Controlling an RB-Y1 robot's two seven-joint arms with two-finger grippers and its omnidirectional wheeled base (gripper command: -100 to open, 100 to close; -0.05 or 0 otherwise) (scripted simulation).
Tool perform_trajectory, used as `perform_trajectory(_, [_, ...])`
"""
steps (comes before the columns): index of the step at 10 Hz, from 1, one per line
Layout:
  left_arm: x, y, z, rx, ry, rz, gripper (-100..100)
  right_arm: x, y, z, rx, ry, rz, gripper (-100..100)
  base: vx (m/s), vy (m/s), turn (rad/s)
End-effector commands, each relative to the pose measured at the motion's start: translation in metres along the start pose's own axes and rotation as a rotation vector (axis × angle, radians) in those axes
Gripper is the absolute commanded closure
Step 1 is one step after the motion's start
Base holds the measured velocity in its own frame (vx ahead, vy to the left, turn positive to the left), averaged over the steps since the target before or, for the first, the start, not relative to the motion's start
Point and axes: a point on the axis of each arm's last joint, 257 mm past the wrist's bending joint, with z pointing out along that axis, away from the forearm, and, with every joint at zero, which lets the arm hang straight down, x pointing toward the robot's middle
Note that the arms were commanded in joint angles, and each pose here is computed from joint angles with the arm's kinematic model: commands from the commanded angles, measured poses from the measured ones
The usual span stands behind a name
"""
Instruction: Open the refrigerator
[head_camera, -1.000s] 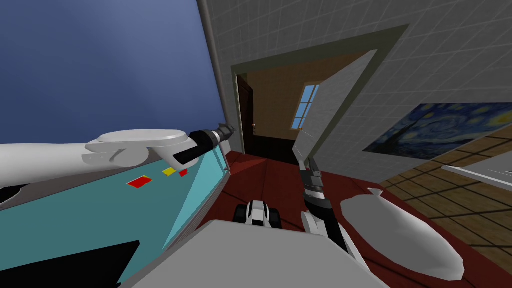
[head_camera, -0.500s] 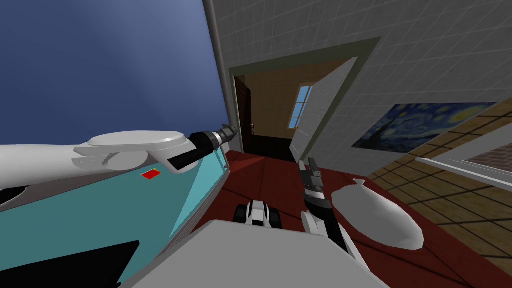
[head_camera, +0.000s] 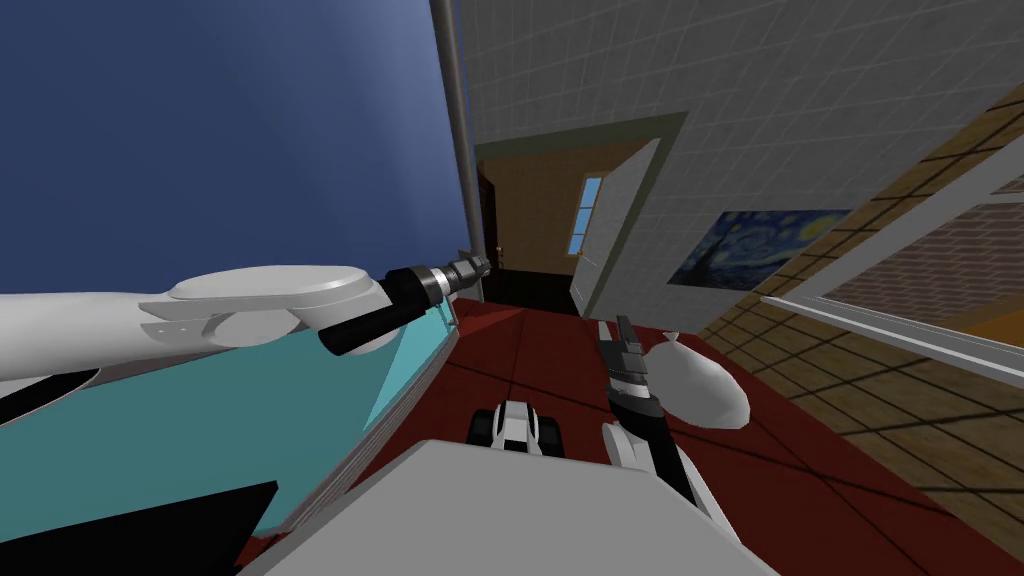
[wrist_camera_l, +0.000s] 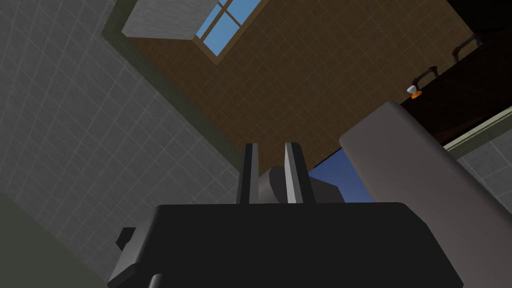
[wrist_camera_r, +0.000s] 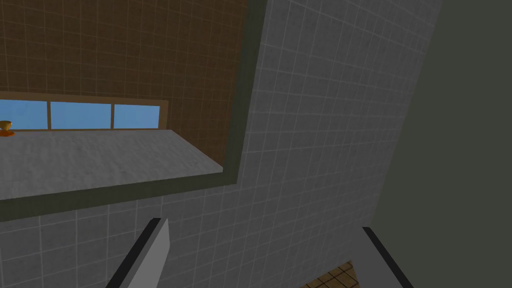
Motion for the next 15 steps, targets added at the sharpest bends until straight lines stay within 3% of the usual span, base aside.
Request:
perform_trajectory(1, [0.015,-0.026,-0.004,0.069,0.043,0.014,100,0.000,0.000,0.000,0.000,0.000,0.000,0,-0.295,-0.073,-0.070])
perform_trajectory(2, [0.015,-0.015,-0.004,0.044,0.036,0.007,100,0.000,0.000,0.000,0.000,0.000,0.000,0,-0.135,-0.035,-0.034])
perform_trajectory(4, [0.031,-0.027,-0.004,0.087,0.091,0.001,100,0.000,0.000,0.000,0.000,0.000,0.000,0,-0.202,-0.006,-0.079])
perform_trajectory(5, [0.031,-0.027,-0.004,0.087,0.091,0.001,100,0.000,0.000,0.000,0.000,0.000,0.000,0,-0.245,0.035,-0.068])
perform_trajectory(12, [0.063,-0.069,-0.010,0.226,0.208,0.010,100,0.000,0.000,0.000,0.000,0.000,0.000,0,-0.270,-0.009,-0.065])
perform_trajectory(13, [0.057,-0.064,-0.010,0.196,0.199,0.005,-100,0.000,0.000,0.000,0.000,0.000,0.000,0,-0.122,-0.004,-0.092])
perform_trajectory(15, [0.046,-0.067,-0.014,0.182,0.192,0.008,-100,0.000,0.000,0.000,0.001,0.000,-0.001,0,0.031,-0.004,-0.084])
